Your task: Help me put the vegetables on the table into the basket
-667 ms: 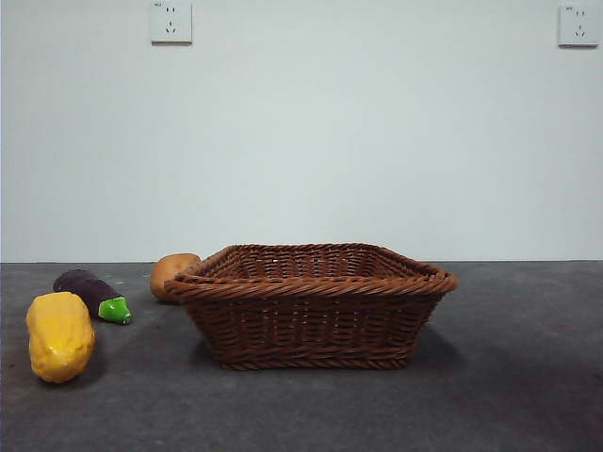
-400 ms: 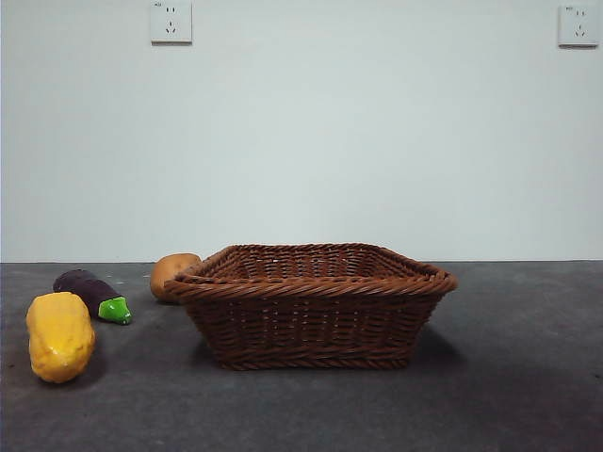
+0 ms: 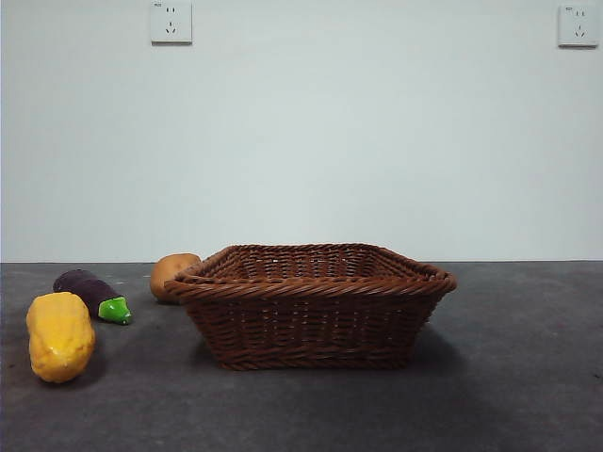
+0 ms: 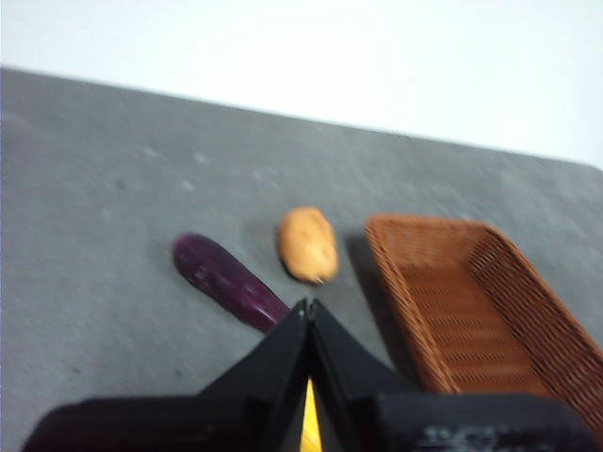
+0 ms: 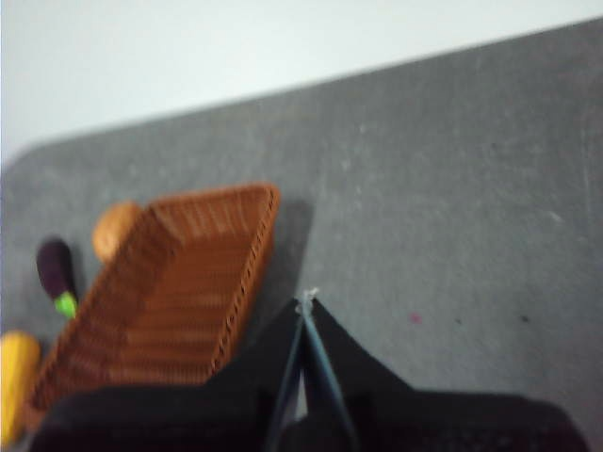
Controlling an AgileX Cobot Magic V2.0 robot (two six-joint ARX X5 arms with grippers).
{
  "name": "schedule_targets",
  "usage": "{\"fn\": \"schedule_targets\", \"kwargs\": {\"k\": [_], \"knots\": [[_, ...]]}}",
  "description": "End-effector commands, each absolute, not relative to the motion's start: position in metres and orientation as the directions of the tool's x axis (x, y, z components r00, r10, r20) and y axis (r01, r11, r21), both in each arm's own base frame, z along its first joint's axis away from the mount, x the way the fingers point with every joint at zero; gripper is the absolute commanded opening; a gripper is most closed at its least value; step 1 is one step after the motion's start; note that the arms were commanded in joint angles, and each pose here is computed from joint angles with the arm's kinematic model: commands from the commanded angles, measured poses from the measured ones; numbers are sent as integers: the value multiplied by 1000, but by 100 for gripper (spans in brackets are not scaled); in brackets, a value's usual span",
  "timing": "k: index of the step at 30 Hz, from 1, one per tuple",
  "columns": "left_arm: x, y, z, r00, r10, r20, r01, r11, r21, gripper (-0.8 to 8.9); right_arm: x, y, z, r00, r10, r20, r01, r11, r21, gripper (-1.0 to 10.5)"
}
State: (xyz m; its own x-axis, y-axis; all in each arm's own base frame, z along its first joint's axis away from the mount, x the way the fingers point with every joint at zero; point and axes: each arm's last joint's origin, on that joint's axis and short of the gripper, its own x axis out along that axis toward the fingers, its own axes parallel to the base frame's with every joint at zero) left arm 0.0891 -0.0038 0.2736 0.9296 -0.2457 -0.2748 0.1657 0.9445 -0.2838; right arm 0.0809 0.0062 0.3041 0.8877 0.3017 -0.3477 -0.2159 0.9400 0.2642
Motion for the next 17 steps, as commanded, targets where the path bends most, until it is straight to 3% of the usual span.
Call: {"fn": "schedule_targets", "kwargs": {"k": [1, 12, 15, 16, 17], "knots": [[92, -4, 285, 907, -279, -316, 198, 944, -265, -6, 82, 6, 319, 863, 306, -402, -252, 950, 182, -11], [103, -5, 314, 818, -322, -476, 252, 946, -206, -6, 96, 6, 337, 745, 337, -576, -295, 940, 168, -10], [104, -5, 314, 818, -322, -477, 252, 946, -206, 4, 100, 7, 336, 727, 363, -584, -314, 931, 188, 3], [104, -5, 314, 820, -322, -474, 253, 946, -205, 45, 101, 7, 336, 720, 379, -581, -326, 924, 199, 11], [104, -5, 315, 822, -322, -471, 253, 946, -204, 147, 101, 8, 336, 714, 393, -579, -336, 918, 209, 56]]}}
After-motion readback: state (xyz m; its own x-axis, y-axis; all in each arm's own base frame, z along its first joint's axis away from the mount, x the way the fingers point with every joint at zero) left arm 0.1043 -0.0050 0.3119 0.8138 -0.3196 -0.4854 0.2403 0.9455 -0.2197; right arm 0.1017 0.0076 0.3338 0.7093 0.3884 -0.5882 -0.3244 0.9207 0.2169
